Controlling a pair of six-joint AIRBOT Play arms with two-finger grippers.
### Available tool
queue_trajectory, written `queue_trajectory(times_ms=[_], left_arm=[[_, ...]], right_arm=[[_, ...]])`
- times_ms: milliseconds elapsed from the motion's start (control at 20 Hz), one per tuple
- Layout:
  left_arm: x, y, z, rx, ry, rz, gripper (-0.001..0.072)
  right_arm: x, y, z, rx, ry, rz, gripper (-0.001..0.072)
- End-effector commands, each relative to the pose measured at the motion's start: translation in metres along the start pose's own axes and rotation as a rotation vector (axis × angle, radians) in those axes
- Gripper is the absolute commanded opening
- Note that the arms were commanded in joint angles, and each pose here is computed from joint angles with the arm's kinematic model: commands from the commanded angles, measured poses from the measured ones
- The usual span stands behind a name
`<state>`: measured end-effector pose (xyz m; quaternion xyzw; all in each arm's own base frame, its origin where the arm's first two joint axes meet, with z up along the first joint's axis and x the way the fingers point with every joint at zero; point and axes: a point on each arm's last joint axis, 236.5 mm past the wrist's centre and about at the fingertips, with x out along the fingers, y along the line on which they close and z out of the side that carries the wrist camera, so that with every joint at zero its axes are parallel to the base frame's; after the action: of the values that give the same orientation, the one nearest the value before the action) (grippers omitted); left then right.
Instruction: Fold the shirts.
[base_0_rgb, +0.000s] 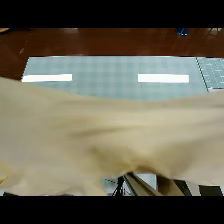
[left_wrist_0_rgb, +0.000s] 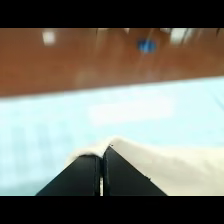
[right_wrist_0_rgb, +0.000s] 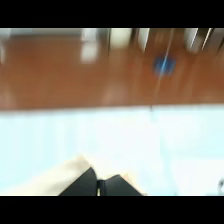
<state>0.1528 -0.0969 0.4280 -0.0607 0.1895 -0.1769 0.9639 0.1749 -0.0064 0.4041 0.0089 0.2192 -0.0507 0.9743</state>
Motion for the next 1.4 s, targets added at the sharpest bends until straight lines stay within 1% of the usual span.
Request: queue_trajectory(times_ms=[0, 150, 250, 350, 450, 550, 650, 800, 950, 1050, 1200, 1350], left_arm=[[0.064, 0.027, -0.065, -0.141, 0.368, -0.08, 0.0022], [0.14, 0.069, -0.09, -0.25, 0.474, -0.1, 0.0022], [0.191, 0.1, -0.113, -0.303, 0.543, -0.107, 0.0022], [0.238, 0.129, -0.131, -0.371, 0.586, -0.098, 0.0022], [0.281, 0.148, -0.142, -0.397, 0.586, -0.128, 0.0022], [0.325, 0.164, -0.143, -0.445, 0.524, -0.154, 0.0022], [0.365, 0.179, -0.142, -0.485, 0.45, -0.144, 0.0022], [0.411, 0.186, -0.156, -0.387, 0.399, -0.14, 0.0022], [0.446, 0.184, -0.186, -0.325, 0.428, -0.147, 0.0022], [0.46, 0.185, -0.209, -0.313, 0.467, -0.153, 0.0022], [0.462, 0.191, -0.233, -0.358, 0.53, -0.158, 0.0023], [0.44, 0.189, -0.227, -0.366, 0.577, -0.205, 0.0023]], right_arm=[[0.065, -0.003, -0.057, 0.014, 0.341, 0.085, 0.002], [0.147, 0.008, -0.101, 0.021, 0.614, 0.207, 0.002], [0.208, 0.019, -0.115, 0.002, 0.699, 0.249, 0.002], [0.273, 0.032, -0.117, 0.003, 0.678, 0.268, 0.002], [0.331, 0.039, -0.112, 0.035, 0.602, 0.257, 0.0021], [0.376, 0.046, -0.104, 0.099, 0.516, 0.256, 0.0021], [0.409, 0.052, -0.097, 0.171, 0.445, 0.263, 0.0021], [0.449, 0.055, -0.094, 0.239, 0.371, 0.268, 0.0021], [0.479, 0.051, -0.113, 0.257, 0.381, 0.249, 0.0021], [0.493, 0.048, -0.138, 0.248, 0.439, 0.233, 0.0021], [0.497, 0.045, -0.177, 0.26, 0.563, 0.206, 0.0021], [0.481, 0.048, -0.169, 0.244, 0.575, 0.222, 0.0021]])
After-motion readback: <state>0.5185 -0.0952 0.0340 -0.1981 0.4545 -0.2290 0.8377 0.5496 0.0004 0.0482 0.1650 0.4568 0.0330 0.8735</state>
